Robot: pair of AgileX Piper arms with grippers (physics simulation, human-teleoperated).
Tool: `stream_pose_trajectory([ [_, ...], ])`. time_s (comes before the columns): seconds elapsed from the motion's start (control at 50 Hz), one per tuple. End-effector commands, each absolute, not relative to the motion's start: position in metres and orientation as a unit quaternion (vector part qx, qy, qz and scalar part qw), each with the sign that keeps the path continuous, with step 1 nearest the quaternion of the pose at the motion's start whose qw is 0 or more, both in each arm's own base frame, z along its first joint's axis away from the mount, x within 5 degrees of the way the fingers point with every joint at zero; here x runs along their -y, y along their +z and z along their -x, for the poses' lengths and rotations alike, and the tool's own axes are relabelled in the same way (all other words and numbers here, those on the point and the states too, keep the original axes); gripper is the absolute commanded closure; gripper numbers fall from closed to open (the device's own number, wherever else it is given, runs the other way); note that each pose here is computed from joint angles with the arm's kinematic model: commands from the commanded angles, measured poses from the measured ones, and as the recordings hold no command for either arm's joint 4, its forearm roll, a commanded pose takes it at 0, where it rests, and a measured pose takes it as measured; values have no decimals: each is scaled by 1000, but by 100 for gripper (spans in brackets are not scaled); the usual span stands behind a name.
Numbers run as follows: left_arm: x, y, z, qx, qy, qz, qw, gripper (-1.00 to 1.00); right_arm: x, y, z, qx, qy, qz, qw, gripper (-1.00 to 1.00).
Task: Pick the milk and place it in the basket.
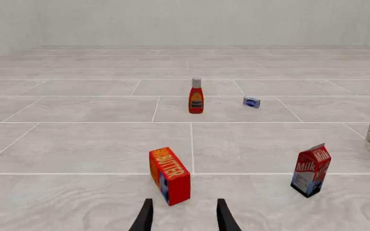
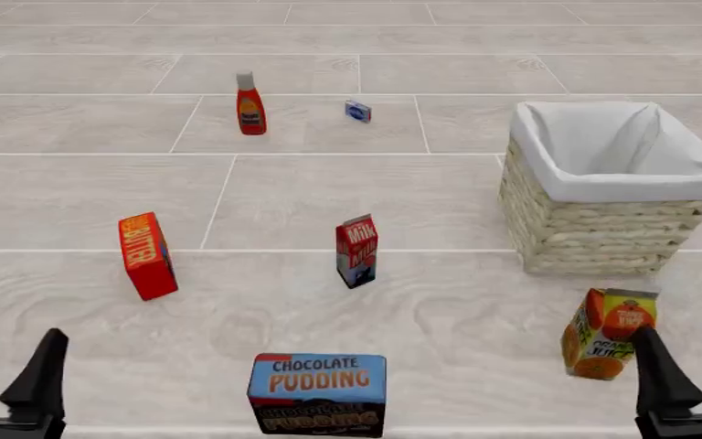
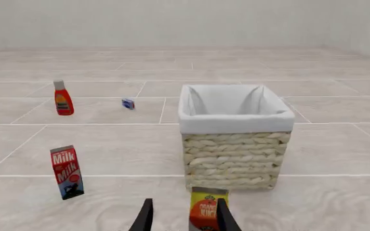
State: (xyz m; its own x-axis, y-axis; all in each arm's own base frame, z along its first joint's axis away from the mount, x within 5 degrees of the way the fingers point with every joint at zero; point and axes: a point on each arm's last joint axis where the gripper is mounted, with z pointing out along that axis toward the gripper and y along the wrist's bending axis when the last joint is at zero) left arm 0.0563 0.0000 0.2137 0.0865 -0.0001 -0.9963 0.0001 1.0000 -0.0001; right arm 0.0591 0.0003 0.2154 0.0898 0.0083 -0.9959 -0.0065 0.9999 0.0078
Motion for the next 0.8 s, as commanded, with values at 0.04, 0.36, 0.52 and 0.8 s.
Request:
stream_pose_trajectory([
  [0.04, 0, 214, -57, -676, 0, 0, 737, -100, 0, 220, -60, -681, 19, -18, 732, -100],
  [0.36, 0, 214, -57, -676, 0, 0, 737, -100, -9, 275, -63, -680, 67, 32, 729, -100],
  [0.52, 0, 214, -57, -676, 0, 0, 737, -100, -17, 312, -76, -667, 86, 73, 737, -100],
  [0.8, 0, 214, -57, -676, 0, 0, 737, -100, -44, 336, -114, -662, 109, 149, 727, -100],
])
